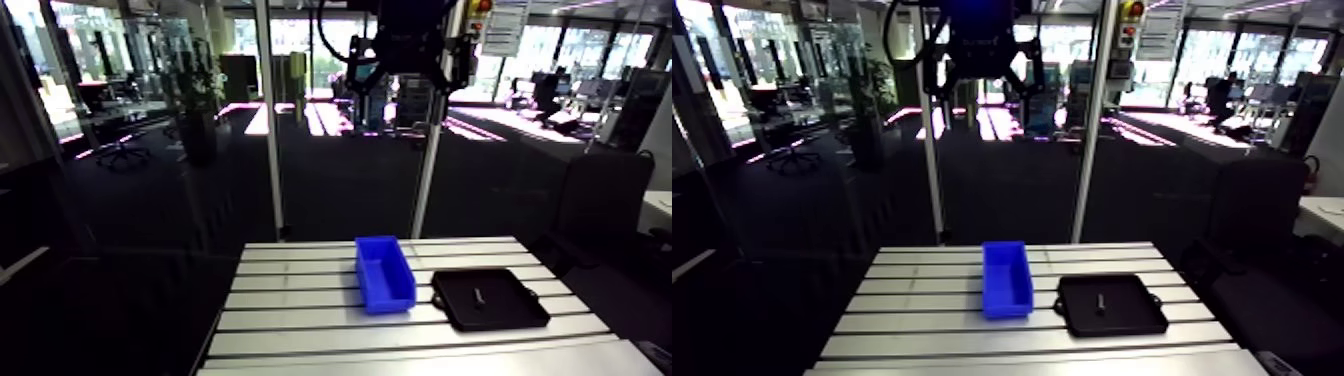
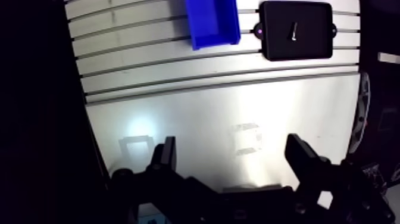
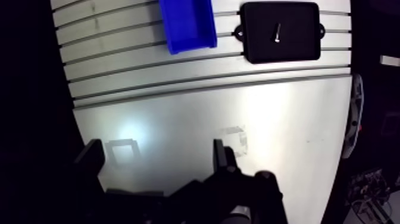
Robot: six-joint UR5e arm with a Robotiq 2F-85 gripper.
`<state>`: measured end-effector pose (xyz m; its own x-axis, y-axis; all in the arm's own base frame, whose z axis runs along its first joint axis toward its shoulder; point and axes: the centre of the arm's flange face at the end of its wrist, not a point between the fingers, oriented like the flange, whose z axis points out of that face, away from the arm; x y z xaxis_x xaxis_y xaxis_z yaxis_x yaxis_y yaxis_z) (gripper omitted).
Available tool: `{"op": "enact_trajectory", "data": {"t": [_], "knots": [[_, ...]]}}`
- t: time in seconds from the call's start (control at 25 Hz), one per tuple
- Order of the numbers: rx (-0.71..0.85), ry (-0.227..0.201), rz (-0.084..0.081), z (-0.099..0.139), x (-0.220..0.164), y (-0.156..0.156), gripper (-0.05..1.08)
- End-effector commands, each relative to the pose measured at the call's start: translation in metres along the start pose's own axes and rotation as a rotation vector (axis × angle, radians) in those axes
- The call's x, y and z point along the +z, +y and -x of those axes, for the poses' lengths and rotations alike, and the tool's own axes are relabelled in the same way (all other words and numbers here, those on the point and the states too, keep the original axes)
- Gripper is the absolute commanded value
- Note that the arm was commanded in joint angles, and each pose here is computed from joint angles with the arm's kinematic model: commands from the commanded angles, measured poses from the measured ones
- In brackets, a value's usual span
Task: Pick up the M10 bolt from the tray and put it into the blue bin.
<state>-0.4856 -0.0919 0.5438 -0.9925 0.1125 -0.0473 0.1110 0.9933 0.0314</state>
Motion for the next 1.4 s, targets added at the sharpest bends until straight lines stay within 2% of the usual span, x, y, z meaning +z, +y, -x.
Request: {"op": "enact_trajectory", "data": {"t": [0.04, 0.84, 1.28, 1.4], "knots": [[-0.050, 0.021, 0.001, 0.008, -0.009, -0.023, 0.01], [-0.051, 0.026, 0.004, 0.007, -0.009, -0.024, 0.01], [-0.036, 0.015, 0.010, -0.013, -0.001, -0.018, 0.01], [-0.029, 0.037, 0.011, -0.025, 0.004, -0.016, 0.01]]}}
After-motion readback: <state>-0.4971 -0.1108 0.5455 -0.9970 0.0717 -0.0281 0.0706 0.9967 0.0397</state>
